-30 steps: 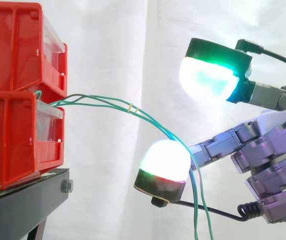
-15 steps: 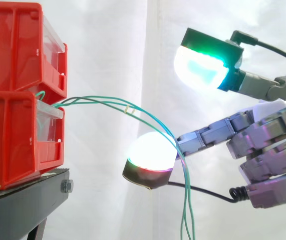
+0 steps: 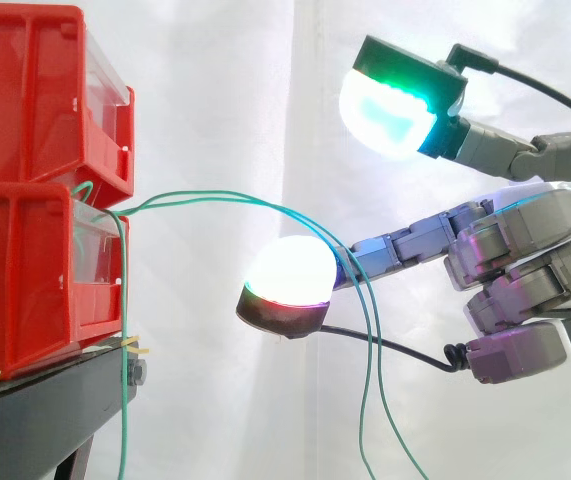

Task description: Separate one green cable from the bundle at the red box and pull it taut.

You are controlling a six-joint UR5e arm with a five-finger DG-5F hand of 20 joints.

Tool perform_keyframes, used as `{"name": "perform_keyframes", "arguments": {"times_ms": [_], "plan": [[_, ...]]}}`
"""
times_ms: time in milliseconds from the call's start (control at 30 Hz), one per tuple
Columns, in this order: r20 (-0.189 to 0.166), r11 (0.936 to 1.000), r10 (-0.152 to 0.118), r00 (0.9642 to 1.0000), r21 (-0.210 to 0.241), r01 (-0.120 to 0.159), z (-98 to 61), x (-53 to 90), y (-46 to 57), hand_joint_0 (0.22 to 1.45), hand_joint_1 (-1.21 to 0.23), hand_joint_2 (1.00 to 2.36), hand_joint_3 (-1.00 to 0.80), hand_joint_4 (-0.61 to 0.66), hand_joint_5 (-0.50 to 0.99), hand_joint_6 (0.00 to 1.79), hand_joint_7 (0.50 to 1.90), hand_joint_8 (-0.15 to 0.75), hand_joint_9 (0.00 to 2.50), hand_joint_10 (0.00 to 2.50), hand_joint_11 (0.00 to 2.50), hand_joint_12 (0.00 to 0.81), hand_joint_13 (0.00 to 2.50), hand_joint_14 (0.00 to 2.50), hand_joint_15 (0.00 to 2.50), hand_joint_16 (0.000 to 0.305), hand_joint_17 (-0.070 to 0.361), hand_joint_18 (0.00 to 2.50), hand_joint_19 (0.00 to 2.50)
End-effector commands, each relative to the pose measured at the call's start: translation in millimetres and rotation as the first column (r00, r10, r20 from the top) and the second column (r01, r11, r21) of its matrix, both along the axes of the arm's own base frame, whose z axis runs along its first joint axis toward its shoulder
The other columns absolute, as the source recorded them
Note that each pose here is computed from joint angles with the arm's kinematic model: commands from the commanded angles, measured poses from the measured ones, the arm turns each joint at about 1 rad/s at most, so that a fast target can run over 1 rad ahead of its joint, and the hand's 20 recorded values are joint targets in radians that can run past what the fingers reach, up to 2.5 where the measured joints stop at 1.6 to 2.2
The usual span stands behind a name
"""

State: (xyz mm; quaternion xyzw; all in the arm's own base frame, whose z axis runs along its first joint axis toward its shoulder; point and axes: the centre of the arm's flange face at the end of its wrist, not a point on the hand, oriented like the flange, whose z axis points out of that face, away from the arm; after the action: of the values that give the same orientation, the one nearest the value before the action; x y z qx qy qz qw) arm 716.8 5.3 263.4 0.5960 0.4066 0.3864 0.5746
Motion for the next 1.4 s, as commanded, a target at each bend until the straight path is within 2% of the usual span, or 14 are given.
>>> {"name": "perform_keyframes", "arguments": {"times_ms": [0, 233, 367, 467, 667, 1000, 1133, 1233, 1267, 1367], "plan": [[0.001, 1.0000, -0.009, 1.0000, -0.002, 0.009, 0.3, 0.0, -0.7, 0.41, -0.54, 1.00, -0.50, 0.29, -0.02, 0.50, 0.81, 0.301, 1.80, 0.02, 0.91, 0.450, 1.83, 0.02, 1.17, 0.081, 0.183, 2.06, 0.80], [-0.002, 0.9999, -0.012, 0.9999, -0.006, 0.012, -0.3, -0.6, -0.1, 0.41, -0.54, 1.00, -0.50, 0.30, -0.02, 0.50, 0.81, 0.298, 1.79, 0.02, 0.91, 0.453, 1.82, 0.02, 1.16, 0.081, 0.183, 2.05, 0.80], [0.000, 0.9989, -0.047, 0.9989, -0.009, 0.047, 0.5, -1.9, 0.6, 0.41, -0.54, 1.00, -0.50, 0.29, -0.02, 0.50, 0.81, 0.296, 1.79, 0.03, 0.91, 0.445, 1.82, 0.02, 1.16, 0.081, 0.182, 2.04, 0.80], [0.005, 0.9982, -0.059, 0.9982, -0.003, 0.059, 0.7, -2.2, 0.5, 0.41, -0.54, 1.00, -0.50, 0.29, -0.02, 0.50, 0.81, 0.302, 1.79, 0.02, 0.91, 0.449, 1.81, 0.02, 1.16, 0.081, 0.182, 2.04, 0.80], [0.018, 0.9983, -0.058, 0.9982, 0.008, 0.058, 0.9, -1.2, 0.9, 0.41, -0.54, 1.00, -0.50, 0.29, -0.02, 0.50, 0.81, 0.300, 1.79, 0.03, 0.89, 0.448, 1.81, 0.02, 1.16, 0.081, 0.182, 2.04, 0.80], [0.021, 0.9983, -0.058, 0.9981, 0.012, 0.058, 1.0, -1.1, 1.0, 0.42, -0.54, 1.00, -0.50, 0.29, -0.02, 0.50, 0.81, 0.299, 1.79, 0.03, 0.90, 0.451, 1.81, 0.02, 1.16, 0.081, 0.182, 2.04, 0.81], [0.014, 0.9982, -0.060, 0.9981, 0.008, 0.059, -4.8, -3.1, 0.2, 0.42, -0.54, 1.00, -0.50, 0.29, -0.02, 0.50, 0.81, 0.297, 1.79, 0.02, 0.91, 0.450, 1.81, 0.02, 1.17, 0.081, 0.182, 2.03, 0.81], [0.040, 0.9983, -0.057, 0.9976, 0.014, 0.056, -12.4, -4.8, 1.9, 0.42, -0.54, 1.00, -0.50, 0.29, -0.02, 0.50, 0.81, 0.293, 1.79, 0.02, 0.91, 0.446, 1.81, 0.02, 1.16, 0.080, 0.181, 2.03, 0.81], [0.053, 0.9983, -0.057, 0.9970, 0.019, 0.056, -11.9, -3.7, 2.3, 0.42, -0.54, 1.00, -0.50, 0.29, -0.02, 0.50, 0.81, 0.298, 1.79, 0.02, 0.90, 0.453, 1.81, 0.02, 1.16, 0.080, 0.181, 2.03, 0.81], [0.063, 0.9982, -0.057, 0.9964, 0.022, 0.056, -11.1, -2.7, 2.6, 0.42, -0.54, 1.00, -0.50, 0.29, -0.02, 0.50, 0.81, 0.297, 1.79, 0.03, 0.91, 0.448, 1.81, 0.02, 1.17, 0.080, 0.181, 2.03, 0.81]]}}
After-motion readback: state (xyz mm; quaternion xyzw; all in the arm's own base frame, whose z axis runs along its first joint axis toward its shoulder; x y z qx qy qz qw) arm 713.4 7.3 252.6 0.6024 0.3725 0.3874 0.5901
